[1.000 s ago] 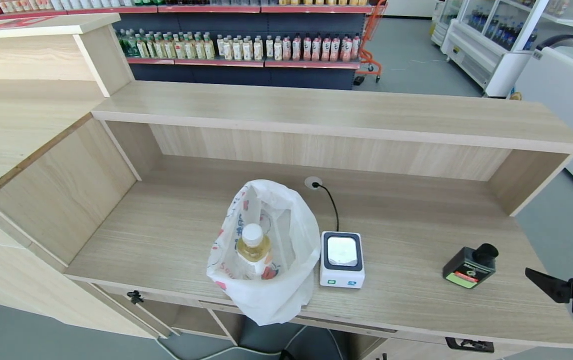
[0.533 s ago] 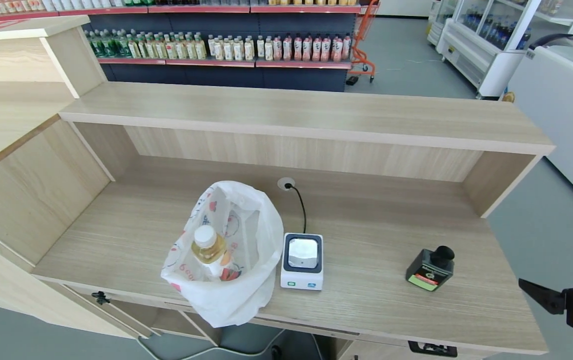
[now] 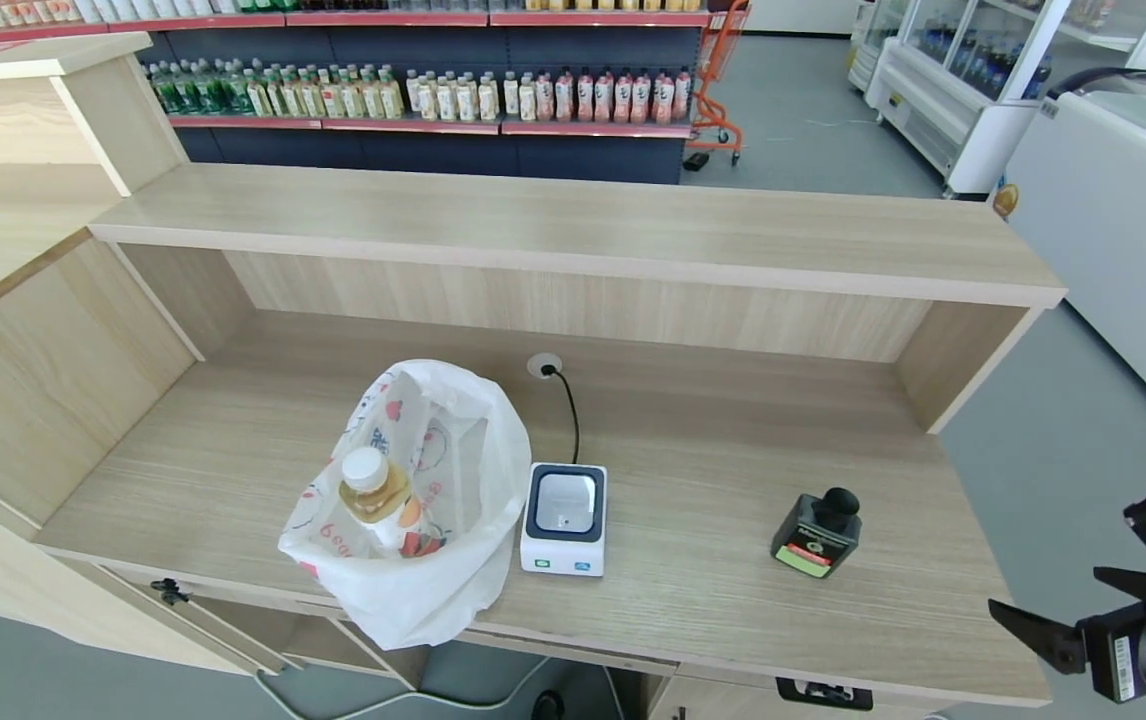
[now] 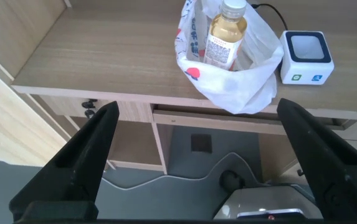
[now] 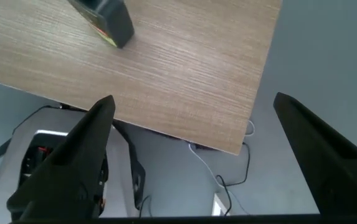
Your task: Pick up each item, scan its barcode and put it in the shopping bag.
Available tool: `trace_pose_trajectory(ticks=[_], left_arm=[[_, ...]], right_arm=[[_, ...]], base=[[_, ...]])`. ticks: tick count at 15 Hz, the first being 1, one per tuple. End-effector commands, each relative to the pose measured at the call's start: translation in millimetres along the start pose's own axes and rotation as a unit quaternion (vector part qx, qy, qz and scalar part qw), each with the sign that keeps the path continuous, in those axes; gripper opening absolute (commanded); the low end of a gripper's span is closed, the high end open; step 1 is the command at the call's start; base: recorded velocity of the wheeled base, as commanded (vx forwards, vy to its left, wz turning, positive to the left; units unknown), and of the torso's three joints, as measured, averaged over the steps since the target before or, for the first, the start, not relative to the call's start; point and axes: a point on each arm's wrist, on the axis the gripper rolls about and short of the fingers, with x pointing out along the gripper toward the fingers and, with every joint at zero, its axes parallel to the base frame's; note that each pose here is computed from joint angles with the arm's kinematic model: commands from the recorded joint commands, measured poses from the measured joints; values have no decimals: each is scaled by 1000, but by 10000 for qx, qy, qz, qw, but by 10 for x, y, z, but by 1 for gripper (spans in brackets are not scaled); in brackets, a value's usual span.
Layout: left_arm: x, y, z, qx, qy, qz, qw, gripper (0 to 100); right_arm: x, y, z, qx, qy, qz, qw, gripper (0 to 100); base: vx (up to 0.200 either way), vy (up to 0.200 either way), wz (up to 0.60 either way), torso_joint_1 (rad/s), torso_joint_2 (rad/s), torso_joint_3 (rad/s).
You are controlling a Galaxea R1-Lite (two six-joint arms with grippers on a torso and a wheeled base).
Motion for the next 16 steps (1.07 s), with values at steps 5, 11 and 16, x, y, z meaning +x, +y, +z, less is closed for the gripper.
trace_pose_trajectory(ticks=[5, 11, 16], left_arm=[[0, 0, 0, 1, -2, 2, 10000, 100], [0, 0, 0, 1, -2, 2, 10000, 100], [0, 0, 0, 1, -2, 2, 10000, 100]], right_arm=[[770, -20, 216, -657, 305, 494, 9962, 100], [1436, 380, 162, -1197, -300, 1153, 9856, 100], [1628, 540, 152, -1345, -316, 1545, 9783, 100]], base=[[0, 0, 0, 0, 0, 0], [0, 0, 0, 0, 0, 0], [0, 0, 0, 0, 0, 0]])
